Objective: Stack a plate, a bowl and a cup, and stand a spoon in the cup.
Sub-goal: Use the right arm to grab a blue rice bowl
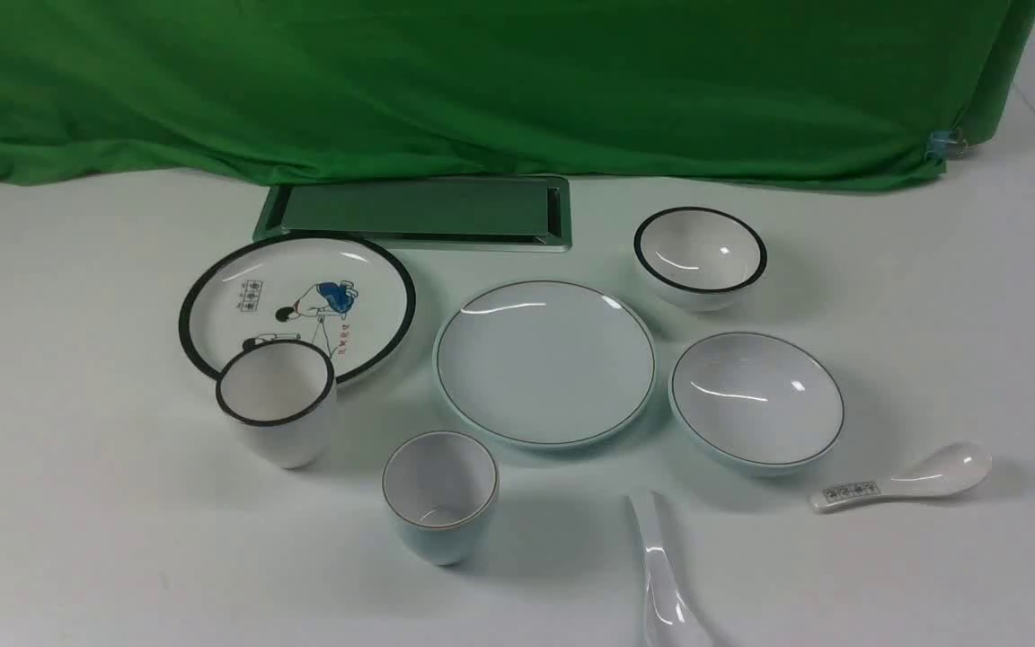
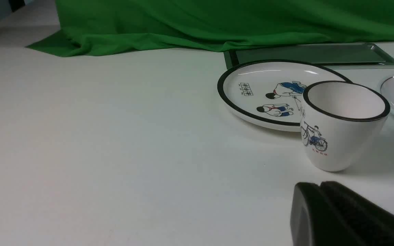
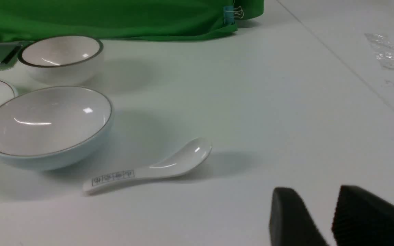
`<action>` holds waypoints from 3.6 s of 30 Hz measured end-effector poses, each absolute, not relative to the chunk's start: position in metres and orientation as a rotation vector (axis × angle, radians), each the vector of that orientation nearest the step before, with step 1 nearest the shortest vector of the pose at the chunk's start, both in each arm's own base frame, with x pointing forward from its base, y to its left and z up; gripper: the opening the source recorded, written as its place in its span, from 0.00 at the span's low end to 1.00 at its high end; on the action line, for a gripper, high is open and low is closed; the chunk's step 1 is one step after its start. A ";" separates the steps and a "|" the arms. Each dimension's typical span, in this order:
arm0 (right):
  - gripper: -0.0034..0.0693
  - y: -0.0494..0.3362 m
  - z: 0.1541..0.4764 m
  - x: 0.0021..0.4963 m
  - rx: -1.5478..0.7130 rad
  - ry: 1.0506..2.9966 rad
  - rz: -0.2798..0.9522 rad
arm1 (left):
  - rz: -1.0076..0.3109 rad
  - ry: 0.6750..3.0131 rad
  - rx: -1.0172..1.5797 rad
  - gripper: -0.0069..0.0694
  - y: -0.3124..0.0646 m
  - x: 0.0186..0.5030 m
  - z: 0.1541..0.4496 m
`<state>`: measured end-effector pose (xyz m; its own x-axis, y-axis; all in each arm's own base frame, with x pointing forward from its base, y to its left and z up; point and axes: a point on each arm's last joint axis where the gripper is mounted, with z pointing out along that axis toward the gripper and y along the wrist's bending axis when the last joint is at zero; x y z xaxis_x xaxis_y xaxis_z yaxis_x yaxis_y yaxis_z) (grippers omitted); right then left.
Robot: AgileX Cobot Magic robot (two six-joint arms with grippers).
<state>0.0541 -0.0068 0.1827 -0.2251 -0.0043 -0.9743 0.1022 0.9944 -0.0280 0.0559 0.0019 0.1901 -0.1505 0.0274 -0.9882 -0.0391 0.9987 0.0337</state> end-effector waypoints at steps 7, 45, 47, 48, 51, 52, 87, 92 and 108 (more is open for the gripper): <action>0.38 -0.007 0.183 0.054 0.072 1.796 -0.098 | 0.058 1.721 -0.009 0.05 0.002 0.056 0.190; 0.38 -0.007 0.183 0.054 0.119 1.792 -0.060 | 0.068 1.721 -0.002 0.05 0.002 0.056 0.190; 0.38 -0.007 0.183 0.054 0.123 1.791 -0.057 | 0.103 1.720 0.024 0.05 0.003 0.056 0.190; 0.38 -0.007 0.183 0.054 0.135 1.791 -0.048 | 0.124 1.720 0.040 0.05 0.003 0.056 0.190; 0.38 -0.006 0.183 0.054 0.293 1.773 0.087 | 0.113 1.695 0.029 0.05 0.003 0.056 0.192; 0.38 -0.006 0.183 0.054 0.314 1.770 0.108 | 0.104 1.686 0.021 0.05 0.003 0.056 0.193; 0.07 -0.004 0.275 0.067 0.246 1.609 0.132 | -0.417 1.406 -0.384 0.05 -0.002 0.048 0.293; 0.06 -0.006 0.327 0.104 0.047 1.738 -0.039 | -0.169 1.784 -0.228 0.05 0.001 0.084 0.316; 0.06 0.068 0.320 0.258 -0.690 2.509 0.060 | -0.096 2.373 0.598 0.05 -0.063 0.214 0.369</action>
<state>0.2577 0.0682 0.3203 -0.7276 -0.4631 -0.5061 -0.4867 0.8684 -0.0949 0.2142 -0.0633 0.3689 -0.6637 0.3939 -0.6358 0.4438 0.8917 0.0892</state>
